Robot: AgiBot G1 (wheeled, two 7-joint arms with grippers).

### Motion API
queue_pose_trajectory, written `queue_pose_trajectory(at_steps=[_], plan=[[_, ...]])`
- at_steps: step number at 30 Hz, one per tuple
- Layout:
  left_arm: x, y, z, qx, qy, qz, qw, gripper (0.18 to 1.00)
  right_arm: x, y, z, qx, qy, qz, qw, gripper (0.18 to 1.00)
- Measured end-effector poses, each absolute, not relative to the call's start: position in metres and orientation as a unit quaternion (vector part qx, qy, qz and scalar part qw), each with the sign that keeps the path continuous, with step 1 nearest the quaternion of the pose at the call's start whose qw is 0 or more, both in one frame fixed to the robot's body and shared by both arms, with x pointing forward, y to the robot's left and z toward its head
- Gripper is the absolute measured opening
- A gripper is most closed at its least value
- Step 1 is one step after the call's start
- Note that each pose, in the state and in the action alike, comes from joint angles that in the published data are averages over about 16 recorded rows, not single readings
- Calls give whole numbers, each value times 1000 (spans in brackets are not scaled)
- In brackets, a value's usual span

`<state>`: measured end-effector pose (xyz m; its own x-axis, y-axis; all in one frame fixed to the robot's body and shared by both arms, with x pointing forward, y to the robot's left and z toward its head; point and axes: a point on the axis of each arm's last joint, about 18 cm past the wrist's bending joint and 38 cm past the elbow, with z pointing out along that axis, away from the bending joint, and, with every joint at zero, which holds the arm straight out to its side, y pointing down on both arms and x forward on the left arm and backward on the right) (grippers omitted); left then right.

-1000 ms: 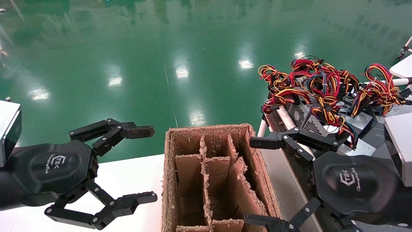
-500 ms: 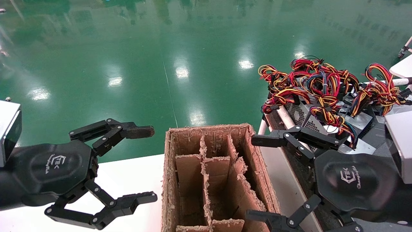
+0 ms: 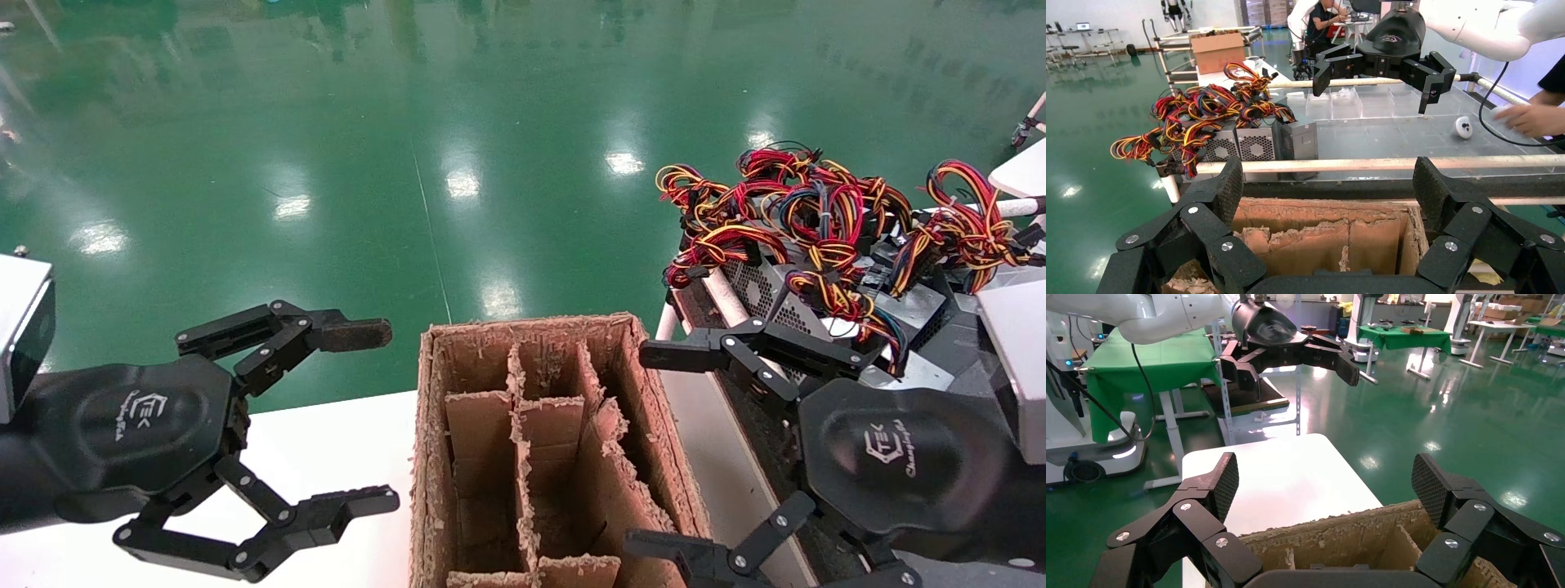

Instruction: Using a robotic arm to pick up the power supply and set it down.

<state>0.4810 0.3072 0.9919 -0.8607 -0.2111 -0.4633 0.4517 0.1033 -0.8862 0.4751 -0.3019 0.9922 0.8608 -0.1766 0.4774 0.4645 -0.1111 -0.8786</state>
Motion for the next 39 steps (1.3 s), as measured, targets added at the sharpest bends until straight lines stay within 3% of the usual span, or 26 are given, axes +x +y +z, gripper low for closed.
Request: queue_pose_trajectory(at_steps=[39], plan=[[481,307,992,86,700,-664,250,1001,475,-302,992,-705,-101,-244,659,1001]])
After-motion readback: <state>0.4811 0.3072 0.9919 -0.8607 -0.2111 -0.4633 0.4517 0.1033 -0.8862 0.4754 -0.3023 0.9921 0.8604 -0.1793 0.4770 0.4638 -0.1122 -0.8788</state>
